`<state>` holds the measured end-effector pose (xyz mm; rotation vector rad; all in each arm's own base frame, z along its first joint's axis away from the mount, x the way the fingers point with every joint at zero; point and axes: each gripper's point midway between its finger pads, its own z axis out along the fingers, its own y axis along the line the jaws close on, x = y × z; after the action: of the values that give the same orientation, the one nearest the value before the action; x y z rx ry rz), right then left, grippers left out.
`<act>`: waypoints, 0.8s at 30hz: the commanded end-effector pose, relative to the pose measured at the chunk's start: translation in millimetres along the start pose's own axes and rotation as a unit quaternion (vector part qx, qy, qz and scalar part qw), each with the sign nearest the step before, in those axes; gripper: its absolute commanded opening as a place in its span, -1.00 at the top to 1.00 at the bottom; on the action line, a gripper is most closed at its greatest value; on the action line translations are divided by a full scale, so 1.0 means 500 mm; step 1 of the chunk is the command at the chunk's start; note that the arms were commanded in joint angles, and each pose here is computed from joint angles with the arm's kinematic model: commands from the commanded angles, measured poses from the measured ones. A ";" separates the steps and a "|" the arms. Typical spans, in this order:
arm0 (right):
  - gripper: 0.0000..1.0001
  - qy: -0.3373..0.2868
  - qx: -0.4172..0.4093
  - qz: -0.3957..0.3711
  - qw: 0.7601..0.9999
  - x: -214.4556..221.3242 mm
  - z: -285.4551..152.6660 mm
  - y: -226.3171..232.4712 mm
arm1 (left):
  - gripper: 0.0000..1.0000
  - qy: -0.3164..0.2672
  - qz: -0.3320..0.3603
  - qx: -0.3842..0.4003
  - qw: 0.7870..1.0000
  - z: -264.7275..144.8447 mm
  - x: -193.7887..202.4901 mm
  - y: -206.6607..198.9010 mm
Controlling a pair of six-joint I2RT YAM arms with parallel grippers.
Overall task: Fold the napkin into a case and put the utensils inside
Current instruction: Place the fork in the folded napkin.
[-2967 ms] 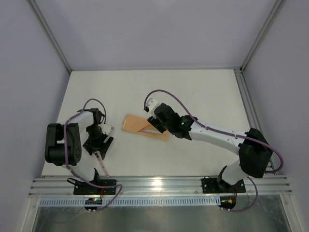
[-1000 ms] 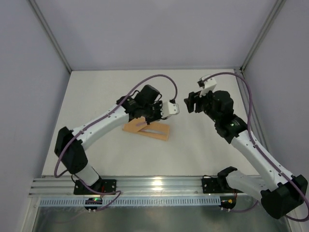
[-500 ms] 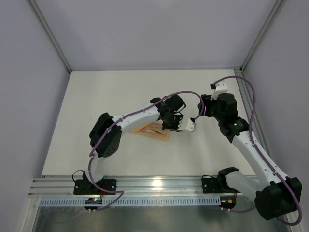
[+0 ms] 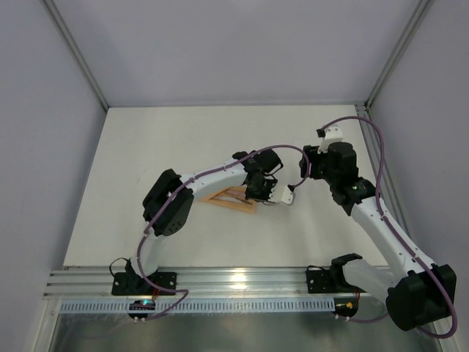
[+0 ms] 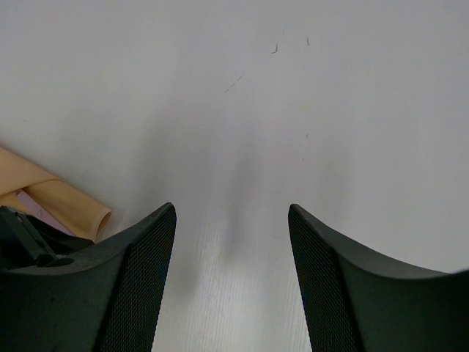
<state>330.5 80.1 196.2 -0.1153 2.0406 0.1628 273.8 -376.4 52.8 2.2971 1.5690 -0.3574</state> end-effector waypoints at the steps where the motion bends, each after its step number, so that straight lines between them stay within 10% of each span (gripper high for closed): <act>1: -0.33 -0.010 -0.014 -0.001 1.000 -0.005 0.003 0.009 | 1.00 0.009 0.014 -0.009 1.000 -0.005 0.008 0.007; 16: -0.19 0.094 -0.108 0.114 0.983 0.117 0.030 0.096 | 0.97 0.085 -0.002 -0.035 0.996 -0.001 0.095 0.017; 24: 0.01 0.144 -0.129 0.209 0.959 0.197 0.052 0.131 | 0.14 0.067 -0.035 -0.057 0.995 -0.018 0.073 0.035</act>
<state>302.5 132.1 102.1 0.0873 2.2955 0.5878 289.0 -336.6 29.6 2.3580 1.6536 -0.1188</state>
